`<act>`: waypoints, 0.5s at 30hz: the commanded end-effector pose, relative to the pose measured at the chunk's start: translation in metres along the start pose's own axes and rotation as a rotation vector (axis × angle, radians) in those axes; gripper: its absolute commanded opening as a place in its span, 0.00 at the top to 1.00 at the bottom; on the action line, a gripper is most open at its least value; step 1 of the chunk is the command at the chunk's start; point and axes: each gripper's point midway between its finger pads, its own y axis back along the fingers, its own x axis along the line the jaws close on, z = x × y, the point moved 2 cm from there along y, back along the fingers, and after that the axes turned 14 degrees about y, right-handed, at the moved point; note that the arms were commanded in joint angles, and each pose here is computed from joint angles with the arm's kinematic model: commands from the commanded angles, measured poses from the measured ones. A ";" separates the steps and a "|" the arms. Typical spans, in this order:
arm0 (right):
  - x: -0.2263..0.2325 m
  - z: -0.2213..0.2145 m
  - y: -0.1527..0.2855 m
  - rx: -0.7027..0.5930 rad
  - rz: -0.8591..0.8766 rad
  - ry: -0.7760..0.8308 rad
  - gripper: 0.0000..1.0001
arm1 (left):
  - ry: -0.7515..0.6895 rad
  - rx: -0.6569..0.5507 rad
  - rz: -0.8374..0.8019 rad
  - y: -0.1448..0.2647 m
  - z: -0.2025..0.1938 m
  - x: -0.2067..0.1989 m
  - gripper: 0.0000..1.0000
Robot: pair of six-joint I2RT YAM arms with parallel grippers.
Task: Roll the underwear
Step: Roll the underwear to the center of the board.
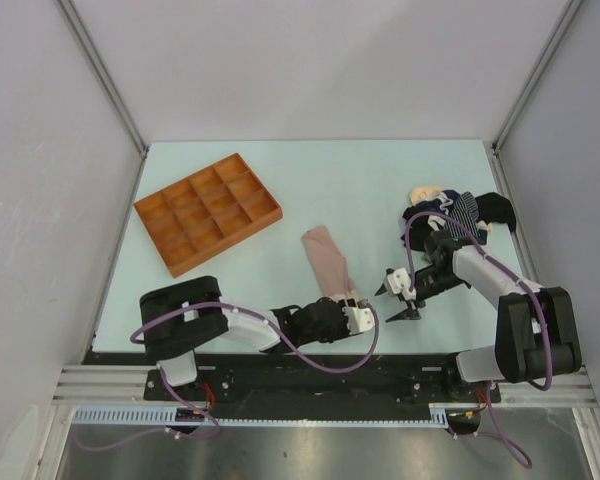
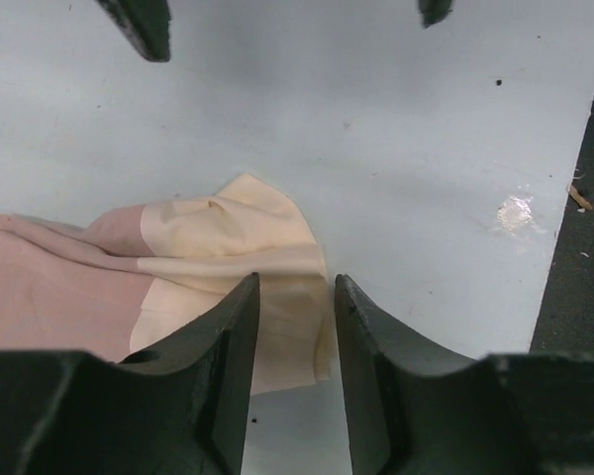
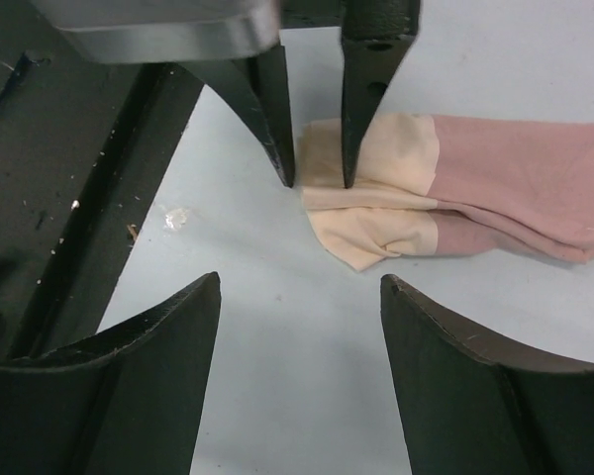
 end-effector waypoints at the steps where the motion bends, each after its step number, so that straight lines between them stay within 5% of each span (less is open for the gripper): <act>1: -0.010 0.014 0.003 -0.041 -0.032 0.183 0.30 | 0.048 0.135 -0.013 0.000 -0.039 0.004 0.60; 4: -0.009 0.016 0.002 -0.049 -0.030 0.182 0.31 | 0.059 0.136 -0.025 0.000 -0.040 0.004 0.62; 7: -0.008 0.016 0.002 -0.054 -0.031 0.174 0.31 | 0.074 0.081 -0.033 0.002 -0.021 0.002 0.45; 15: -0.007 0.018 0.003 -0.076 -0.043 0.155 0.31 | 0.103 -0.057 -0.055 0.022 0.058 0.003 0.32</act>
